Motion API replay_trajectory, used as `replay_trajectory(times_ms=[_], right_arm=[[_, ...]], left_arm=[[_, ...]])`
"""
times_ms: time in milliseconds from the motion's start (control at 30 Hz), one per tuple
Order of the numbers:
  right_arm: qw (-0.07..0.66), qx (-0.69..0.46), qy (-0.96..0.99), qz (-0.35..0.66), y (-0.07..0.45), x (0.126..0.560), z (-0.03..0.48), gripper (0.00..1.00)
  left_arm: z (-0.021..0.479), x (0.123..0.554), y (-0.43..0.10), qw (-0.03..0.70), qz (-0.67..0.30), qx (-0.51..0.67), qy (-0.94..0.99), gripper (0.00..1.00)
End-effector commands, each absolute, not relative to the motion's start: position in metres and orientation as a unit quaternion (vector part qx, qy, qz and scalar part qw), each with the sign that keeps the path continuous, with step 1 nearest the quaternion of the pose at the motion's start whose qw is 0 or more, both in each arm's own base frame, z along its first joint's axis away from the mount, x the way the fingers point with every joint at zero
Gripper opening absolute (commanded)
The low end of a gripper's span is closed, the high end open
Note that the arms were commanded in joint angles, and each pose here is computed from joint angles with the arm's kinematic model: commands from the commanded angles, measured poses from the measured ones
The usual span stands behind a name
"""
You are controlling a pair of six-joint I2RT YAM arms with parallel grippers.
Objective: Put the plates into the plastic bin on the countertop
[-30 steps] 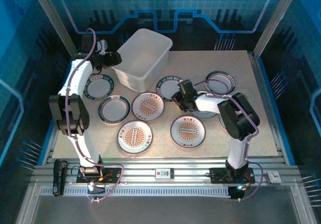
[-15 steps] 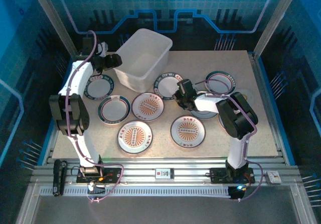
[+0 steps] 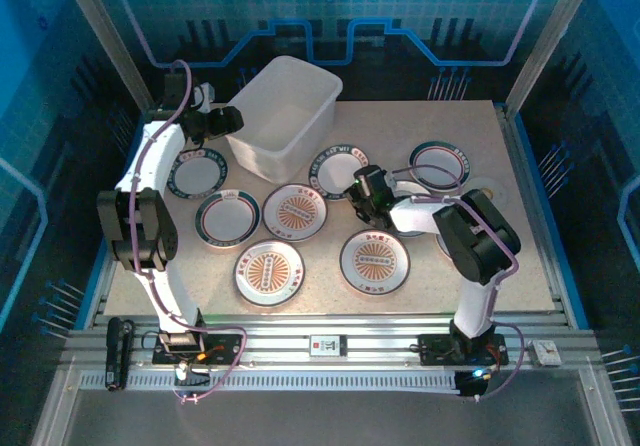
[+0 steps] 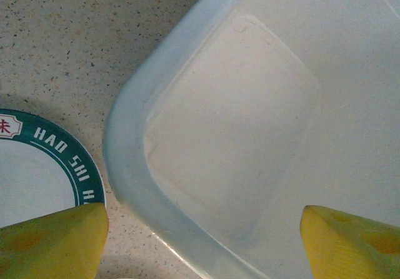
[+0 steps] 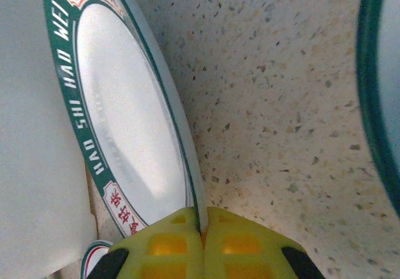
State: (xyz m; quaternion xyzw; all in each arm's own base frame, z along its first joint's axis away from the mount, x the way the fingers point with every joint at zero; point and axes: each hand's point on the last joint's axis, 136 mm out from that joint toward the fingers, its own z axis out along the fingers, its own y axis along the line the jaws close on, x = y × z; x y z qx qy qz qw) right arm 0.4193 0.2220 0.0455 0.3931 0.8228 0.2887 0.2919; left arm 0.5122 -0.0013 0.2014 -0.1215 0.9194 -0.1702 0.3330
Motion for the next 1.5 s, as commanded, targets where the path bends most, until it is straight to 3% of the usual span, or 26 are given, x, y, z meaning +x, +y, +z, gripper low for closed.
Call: replay_trajectory(times_ms=[0, 567, 967, 1467], right_arm=[[0.338, 0.384, 0.812, 0.281, 0.211, 0.419, 0.074, 0.0], [0.433, 0.341, 0.768, 0.327, 0.182, 0.411, 0.167, 0.0], [0.47, 0.318, 0.744, 0.352, 0.165, 0.383, 0.204, 0.0], [0.487, 0.325, 0.736, 0.34, 0.142, 0.356, 0.203, 0.0]], left_arm=[[0.231, 0.515, 0.002, 0.362, -0.177, -0.117, 0.908, 0.82], [0.204, 0.551, 0.026, 0.354, -0.11, -0.09, 0.924, 0.82], [0.2, 0.552, -0.026, 0.339, -0.219, -0.073, 0.912, 0.8], [0.196, 0.496, -0.104, 0.323, -0.272, -0.02, 0.906, 0.77]])
